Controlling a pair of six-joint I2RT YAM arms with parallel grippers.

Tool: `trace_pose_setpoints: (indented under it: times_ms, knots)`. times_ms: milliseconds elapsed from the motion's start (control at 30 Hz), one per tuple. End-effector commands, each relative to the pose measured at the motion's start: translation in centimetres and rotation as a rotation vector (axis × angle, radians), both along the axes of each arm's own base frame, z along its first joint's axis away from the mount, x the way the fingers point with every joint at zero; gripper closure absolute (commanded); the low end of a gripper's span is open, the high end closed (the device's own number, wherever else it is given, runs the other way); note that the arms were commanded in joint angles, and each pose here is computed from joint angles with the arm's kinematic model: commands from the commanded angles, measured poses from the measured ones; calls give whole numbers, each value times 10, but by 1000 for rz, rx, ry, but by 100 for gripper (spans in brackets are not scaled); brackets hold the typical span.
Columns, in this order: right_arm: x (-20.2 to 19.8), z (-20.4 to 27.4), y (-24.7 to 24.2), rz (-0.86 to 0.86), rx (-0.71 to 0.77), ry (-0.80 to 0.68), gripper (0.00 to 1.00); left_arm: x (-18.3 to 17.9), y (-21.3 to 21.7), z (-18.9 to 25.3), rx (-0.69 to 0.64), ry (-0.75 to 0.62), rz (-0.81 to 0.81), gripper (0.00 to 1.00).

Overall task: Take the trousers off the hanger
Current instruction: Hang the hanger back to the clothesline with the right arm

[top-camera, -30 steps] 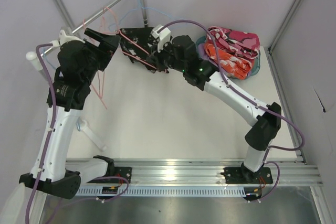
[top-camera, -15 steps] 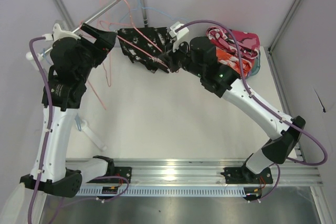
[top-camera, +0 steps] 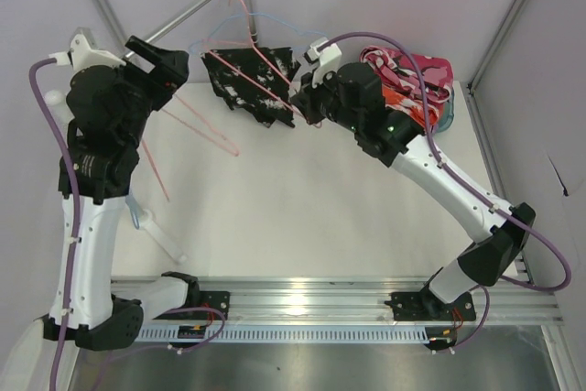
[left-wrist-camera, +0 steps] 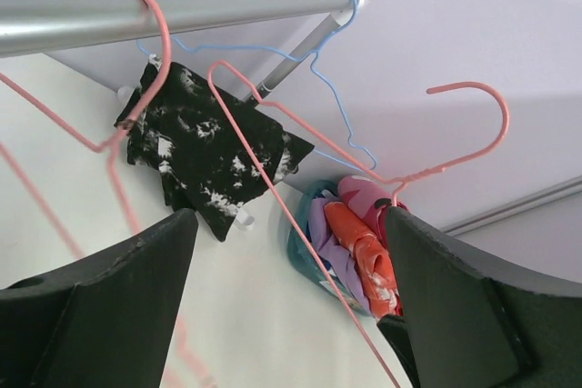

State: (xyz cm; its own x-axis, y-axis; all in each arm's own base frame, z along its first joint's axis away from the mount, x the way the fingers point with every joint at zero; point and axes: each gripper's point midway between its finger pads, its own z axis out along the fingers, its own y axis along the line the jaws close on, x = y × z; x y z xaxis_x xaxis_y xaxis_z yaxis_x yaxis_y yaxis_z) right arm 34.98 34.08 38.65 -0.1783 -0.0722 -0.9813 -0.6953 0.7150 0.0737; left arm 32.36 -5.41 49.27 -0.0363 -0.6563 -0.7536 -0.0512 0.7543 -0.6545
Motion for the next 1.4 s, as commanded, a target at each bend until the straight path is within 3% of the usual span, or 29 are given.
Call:
trace_pose_setpoints:
  times_ms: [0,600,900,1367]
  knots:
    - [5,42,-4,-28,86,-121,100,-20,11,24,55,-70,16,9]
    - [63,9,98,203,78,-250,100,-64,26,19,214,-85,20,9]
    - [67,19,121,213,154,-263,100,-71,32,-2,244,-41,36,9]
    - [69,-26,167,260,57,-206,100,-91,57,3,252,-26,161,6]
